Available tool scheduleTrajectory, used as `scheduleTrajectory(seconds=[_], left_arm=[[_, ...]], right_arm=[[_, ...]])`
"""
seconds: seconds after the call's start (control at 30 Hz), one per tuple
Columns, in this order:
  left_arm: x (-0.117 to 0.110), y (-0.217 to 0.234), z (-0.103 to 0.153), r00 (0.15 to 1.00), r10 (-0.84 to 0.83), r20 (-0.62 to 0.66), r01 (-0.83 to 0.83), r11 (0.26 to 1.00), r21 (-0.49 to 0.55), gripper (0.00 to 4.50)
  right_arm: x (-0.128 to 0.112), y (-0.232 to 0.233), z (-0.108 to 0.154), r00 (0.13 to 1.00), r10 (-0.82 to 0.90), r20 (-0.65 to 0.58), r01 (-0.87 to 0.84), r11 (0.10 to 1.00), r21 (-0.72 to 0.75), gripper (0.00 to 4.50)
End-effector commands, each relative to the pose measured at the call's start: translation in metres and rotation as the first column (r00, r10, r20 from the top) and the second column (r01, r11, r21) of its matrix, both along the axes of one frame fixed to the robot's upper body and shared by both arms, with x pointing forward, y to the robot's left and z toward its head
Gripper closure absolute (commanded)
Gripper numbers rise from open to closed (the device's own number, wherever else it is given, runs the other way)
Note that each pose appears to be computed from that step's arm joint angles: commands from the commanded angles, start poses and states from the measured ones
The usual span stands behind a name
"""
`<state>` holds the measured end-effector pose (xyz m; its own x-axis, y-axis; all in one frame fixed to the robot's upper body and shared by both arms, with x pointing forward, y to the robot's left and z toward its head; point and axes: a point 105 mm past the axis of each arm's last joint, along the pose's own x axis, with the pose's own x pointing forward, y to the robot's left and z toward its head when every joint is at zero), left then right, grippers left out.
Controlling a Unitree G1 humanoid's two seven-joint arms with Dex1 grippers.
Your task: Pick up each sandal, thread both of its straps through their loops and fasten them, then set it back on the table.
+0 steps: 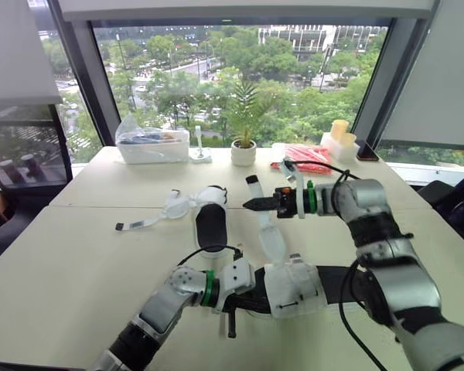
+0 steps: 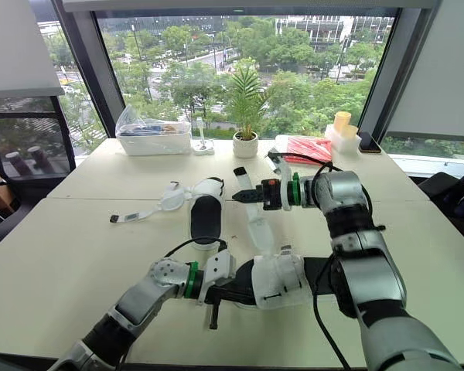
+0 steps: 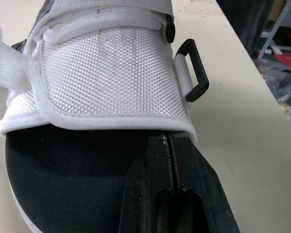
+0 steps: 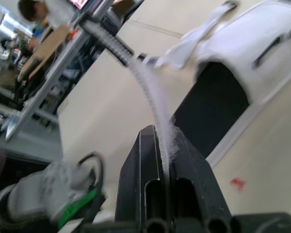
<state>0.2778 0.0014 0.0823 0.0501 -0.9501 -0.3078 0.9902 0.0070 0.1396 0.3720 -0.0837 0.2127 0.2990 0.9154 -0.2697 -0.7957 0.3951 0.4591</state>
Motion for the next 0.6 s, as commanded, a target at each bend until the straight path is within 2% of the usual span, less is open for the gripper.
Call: scheduleTrajectory(seconds=[0.03,0.13,0.2,0.3,0.4,0.6], left_arm=[[-0.004,0.001,-0.009,1.0,0.0,-0.021,0.001,1.0,0.028,4.5],[-0.004,0.002,-0.009,1.0,0.003,-0.026,-0.002,1.0,0.026,4.5],[-0.004,0.003,-0.01,1.0,0.003,-0.027,-0.003,1.0,0.028,4.5],[-0.004,0.004,-0.01,1.0,-0.001,-0.029,0.002,0.999,0.035,4.5],[-0.005,0.005,-0.011,0.999,-0.008,-0.031,0.009,0.999,0.04,4.5],[-0.01,0.01,-0.012,0.998,-0.016,-0.053,0.019,0.999,0.048,4.5]], right_arm=[[-0.041,0.005,0.026,0.989,0.056,0.135,-0.057,0.998,-0.001,4.44],[-0.065,0.006,0.03,0.953,0.016,0.303,-0.022,1.0,0.015,4.44],[-0.087,0.004,0.026,0.941,0.041,0.336,-0.049,0.999,0.017,4.44],[-0.119,0.001,0.01,0.909,0.133,0.395,-0.12,0.991,-0.059,4.44],[-0.124,-0.004,-0.009,0.873,0.114,0.474,-0.053,0.989,-0.14,4.44],[-0.136,-0.01,-0.046,0.734,0.246,0.633,-0.032,0.944,-0.33,4.44]])
